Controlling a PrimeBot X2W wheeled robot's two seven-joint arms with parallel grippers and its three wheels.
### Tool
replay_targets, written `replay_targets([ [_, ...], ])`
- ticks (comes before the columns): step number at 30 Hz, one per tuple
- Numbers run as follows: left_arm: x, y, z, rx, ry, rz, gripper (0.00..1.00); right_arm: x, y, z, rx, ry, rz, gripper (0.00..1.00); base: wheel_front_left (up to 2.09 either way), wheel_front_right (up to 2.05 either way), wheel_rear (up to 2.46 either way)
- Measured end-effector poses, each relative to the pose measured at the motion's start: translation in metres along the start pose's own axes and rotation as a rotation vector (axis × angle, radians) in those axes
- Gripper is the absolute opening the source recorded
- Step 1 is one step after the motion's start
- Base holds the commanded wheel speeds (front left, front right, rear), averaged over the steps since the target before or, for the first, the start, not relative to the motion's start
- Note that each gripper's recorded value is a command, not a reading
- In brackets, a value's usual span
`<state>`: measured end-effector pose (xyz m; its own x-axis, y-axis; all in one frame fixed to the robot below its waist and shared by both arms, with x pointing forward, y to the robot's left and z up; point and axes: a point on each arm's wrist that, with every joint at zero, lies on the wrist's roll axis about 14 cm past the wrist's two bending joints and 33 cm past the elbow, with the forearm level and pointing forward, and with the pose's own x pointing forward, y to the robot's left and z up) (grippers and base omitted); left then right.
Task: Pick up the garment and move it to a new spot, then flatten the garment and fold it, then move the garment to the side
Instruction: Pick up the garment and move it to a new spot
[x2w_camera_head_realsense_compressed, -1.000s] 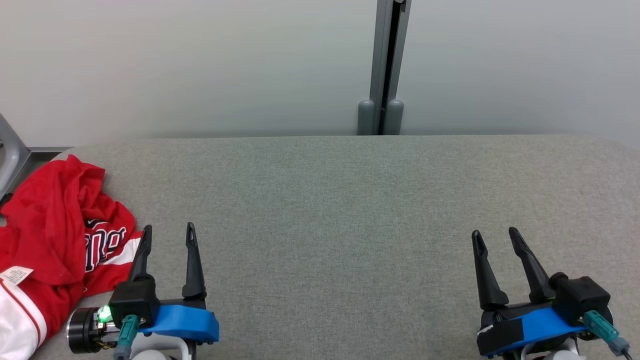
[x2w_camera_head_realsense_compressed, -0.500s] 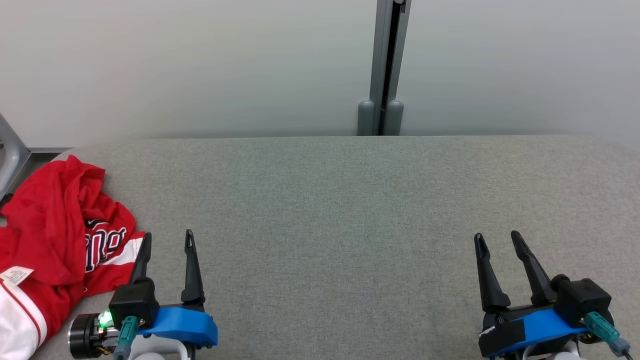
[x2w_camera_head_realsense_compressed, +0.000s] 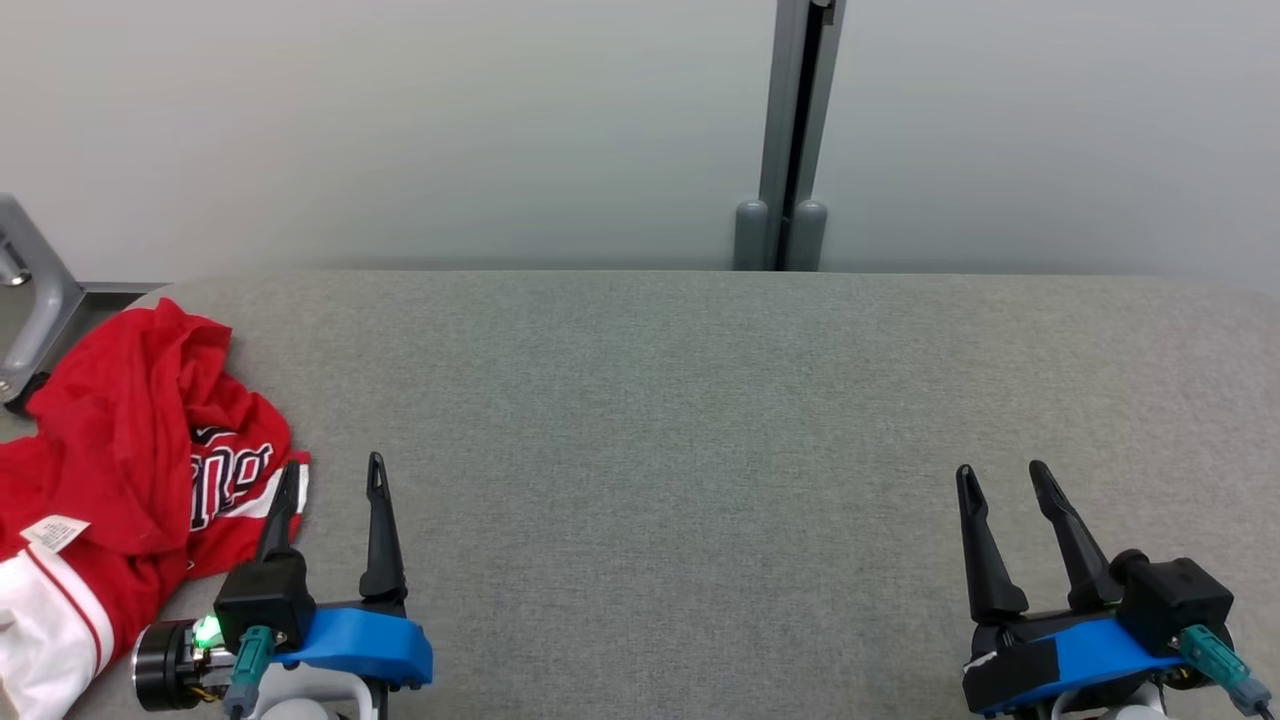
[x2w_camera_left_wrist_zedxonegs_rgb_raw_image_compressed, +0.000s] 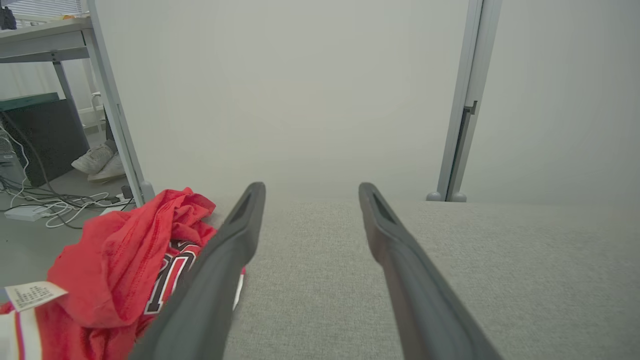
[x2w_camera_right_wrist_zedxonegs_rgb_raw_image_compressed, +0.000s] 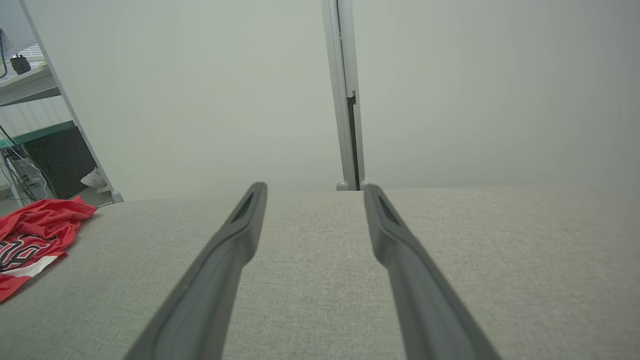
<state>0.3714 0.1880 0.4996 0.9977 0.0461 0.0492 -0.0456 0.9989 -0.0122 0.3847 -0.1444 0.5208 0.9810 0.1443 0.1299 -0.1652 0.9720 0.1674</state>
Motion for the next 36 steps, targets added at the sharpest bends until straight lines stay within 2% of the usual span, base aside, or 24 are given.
replay_targets([
  [11,-0.013,0.036,0.006,0.023,-0.013,0.092,1.0,0.013,0.026,-0.008,0.025,0.019,0.077,1.0,0.0,0.0,0.0],
  [36,-0.087,0.139,0.012,0.06,-0.011,0.426,1.0,0.045,0.127,-0.04,0.054,0.097,0.362,1.0,0.0,0.0,0.0],
])
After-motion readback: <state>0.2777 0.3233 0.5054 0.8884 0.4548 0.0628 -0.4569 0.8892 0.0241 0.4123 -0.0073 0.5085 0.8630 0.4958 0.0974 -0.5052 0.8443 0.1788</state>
